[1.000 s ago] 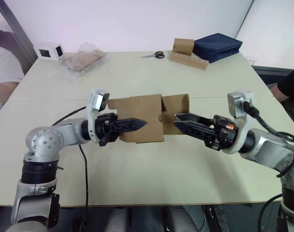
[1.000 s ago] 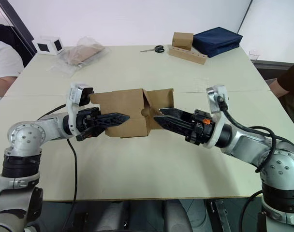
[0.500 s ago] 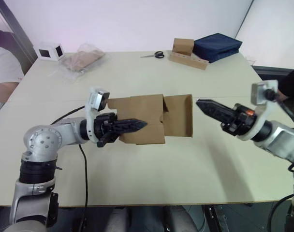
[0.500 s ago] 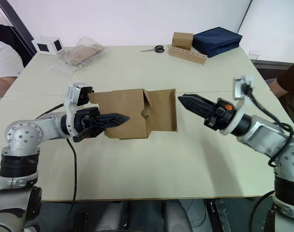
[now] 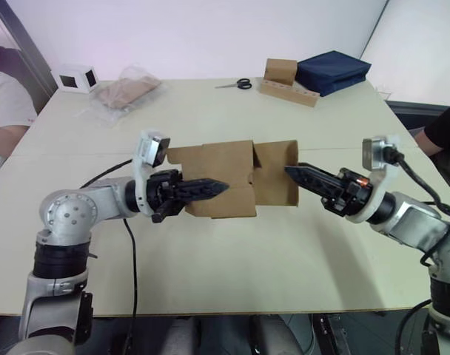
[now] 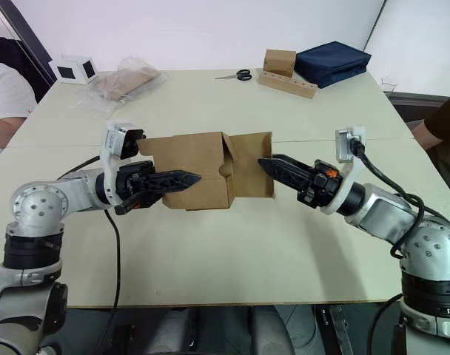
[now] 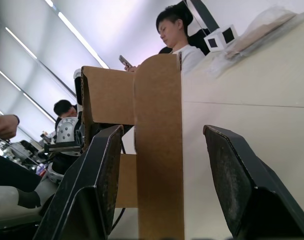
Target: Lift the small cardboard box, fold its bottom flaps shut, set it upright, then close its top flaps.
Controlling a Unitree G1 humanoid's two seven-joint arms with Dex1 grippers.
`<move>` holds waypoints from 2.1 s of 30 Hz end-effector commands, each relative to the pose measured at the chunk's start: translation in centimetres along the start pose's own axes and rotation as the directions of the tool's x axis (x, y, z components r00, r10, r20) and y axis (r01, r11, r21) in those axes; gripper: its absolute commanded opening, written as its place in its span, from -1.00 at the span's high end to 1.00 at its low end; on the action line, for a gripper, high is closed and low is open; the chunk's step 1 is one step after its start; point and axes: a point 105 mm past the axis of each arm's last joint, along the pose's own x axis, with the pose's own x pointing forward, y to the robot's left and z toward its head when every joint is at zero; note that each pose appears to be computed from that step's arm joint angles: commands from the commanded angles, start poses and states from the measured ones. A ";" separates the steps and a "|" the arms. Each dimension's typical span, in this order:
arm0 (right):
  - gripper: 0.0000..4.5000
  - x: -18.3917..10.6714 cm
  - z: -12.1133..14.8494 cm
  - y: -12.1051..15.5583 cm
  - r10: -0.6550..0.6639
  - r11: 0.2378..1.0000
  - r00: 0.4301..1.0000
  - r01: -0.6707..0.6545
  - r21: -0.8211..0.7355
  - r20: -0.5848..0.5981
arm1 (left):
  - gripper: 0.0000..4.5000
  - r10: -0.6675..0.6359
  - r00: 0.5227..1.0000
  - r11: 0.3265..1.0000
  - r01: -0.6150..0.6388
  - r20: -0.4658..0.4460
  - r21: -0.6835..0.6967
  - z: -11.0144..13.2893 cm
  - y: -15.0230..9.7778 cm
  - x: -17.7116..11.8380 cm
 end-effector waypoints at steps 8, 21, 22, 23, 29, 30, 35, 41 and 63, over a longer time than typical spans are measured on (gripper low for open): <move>-0.19 0.9 1.1 4.4 0.101 0.994 0.993 -0.099 -0.038 0.054 | 1.00 0.019 1.000 0.999 -0.020 0.010 0.035 0.5 0.2 -0.5; -0.19 1.4 -0.7 4.0 0.074 0.997 0.997 -0.074 -0.003 0.022 | 1.00 -0.006 1.000 0.999 0.005 0.019 0.046 0.9 -0.2 0.0; -0.19 1.5 -0.8 4.0 0.074 0.997 0.997 -0.074 -0.001 0.020 | 1.00 -0.004 1.000 0.999 0.003 0.022 0.047 0.9 -0.2 0.0; -0.19 1.6 -0.8 4.0 0.075 0.997 0.997 -0.075 0.001 0.019 | 1.00 -0.003 1.000 0.999 0.002 0.023 0.047 0.9 -0.2 0.0; -0.19 1.9 -1.0 3.7 0.062 0.998 0.998 -0.062 -0.004 0.023 | 1.00 -0.004 1.000 0.999 0.003 0.030 0.050 1.1 -0.3 0.2; -0.19 1.9 -1.0 3.7 0.061 0.998 0.998 -0.061 -0.005 0.023 | 1.00 -0.004 1.000 0.999 0.002 0.031 0.050 1.1 -0.3 0.2; -0.19 2.1 -0.9 3.7 0.056 0.998 0.998 -0.056 -0.004 0.037 | 1.00 -0.006 0.999 0.999 0.004 0.039 0.049 1.2 -0.2 0.4; -0.19 2.3 -0.9 3.7 0.049 0.999 0.998 -0.049 -0.004 0.043 | 1.00 -0.008 0.999 0.999 0.006 0.042 0.046 1.2 -0.2 0.6; 0.27 2.3 -1.1 3.7 0.037 0.999 0.999 -0.036 -0.027 0.028 | 1.00 -0.004 0.999 0.999 0.002 0.047 0.048 1.1 -0.1 0.6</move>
